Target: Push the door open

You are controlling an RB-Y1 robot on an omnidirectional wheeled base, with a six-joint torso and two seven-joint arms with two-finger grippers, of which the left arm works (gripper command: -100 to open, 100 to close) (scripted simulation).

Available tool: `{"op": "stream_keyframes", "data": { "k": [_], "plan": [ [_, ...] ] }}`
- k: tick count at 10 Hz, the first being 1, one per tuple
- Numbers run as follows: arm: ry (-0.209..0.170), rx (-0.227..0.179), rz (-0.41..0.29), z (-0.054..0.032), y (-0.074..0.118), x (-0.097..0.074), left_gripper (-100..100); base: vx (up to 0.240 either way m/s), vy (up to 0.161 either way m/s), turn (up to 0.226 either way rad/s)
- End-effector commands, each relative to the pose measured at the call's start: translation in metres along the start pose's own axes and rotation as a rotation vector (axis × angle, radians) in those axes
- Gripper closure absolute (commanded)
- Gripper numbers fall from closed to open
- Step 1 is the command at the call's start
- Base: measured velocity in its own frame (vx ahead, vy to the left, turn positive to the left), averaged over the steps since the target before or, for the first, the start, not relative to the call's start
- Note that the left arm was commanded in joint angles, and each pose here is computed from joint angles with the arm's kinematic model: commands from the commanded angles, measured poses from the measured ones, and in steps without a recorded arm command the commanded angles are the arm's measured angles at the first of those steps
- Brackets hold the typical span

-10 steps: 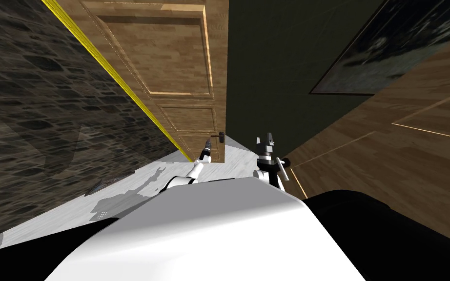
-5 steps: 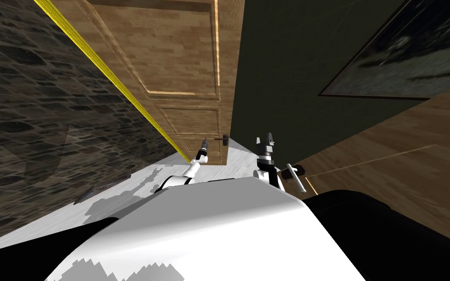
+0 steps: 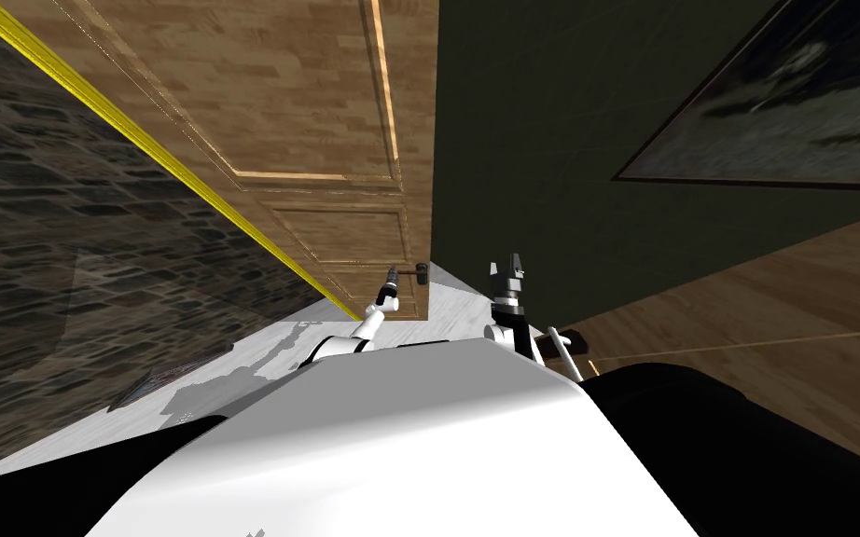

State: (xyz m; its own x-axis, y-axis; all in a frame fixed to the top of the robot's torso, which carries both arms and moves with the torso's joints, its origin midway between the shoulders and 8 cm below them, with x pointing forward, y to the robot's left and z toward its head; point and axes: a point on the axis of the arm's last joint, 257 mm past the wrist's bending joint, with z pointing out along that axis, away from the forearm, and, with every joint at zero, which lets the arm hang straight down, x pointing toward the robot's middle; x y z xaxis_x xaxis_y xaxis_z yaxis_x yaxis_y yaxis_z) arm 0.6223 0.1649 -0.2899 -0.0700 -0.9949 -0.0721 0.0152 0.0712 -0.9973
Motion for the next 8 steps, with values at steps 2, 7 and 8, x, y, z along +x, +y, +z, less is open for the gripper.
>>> {"op": "stream_keyframes", "data": {
  "k": [2, 7, 8],
  "plan": [
    [0.016, -0.003, -0.042, -0.0028, 0.000, 0.027, -100, 0.002, -0.185, -0.015],
    [0.018, -0.004, -0.046, -0.0029, -0.001, 0.029, 100, -0.003, -0.040, -0.013],
    [0.018, -0.004, -0.046, -0.0029, -0.001, 0.029, 100, 0.000, 0.010, -0.009]
  ]
}}
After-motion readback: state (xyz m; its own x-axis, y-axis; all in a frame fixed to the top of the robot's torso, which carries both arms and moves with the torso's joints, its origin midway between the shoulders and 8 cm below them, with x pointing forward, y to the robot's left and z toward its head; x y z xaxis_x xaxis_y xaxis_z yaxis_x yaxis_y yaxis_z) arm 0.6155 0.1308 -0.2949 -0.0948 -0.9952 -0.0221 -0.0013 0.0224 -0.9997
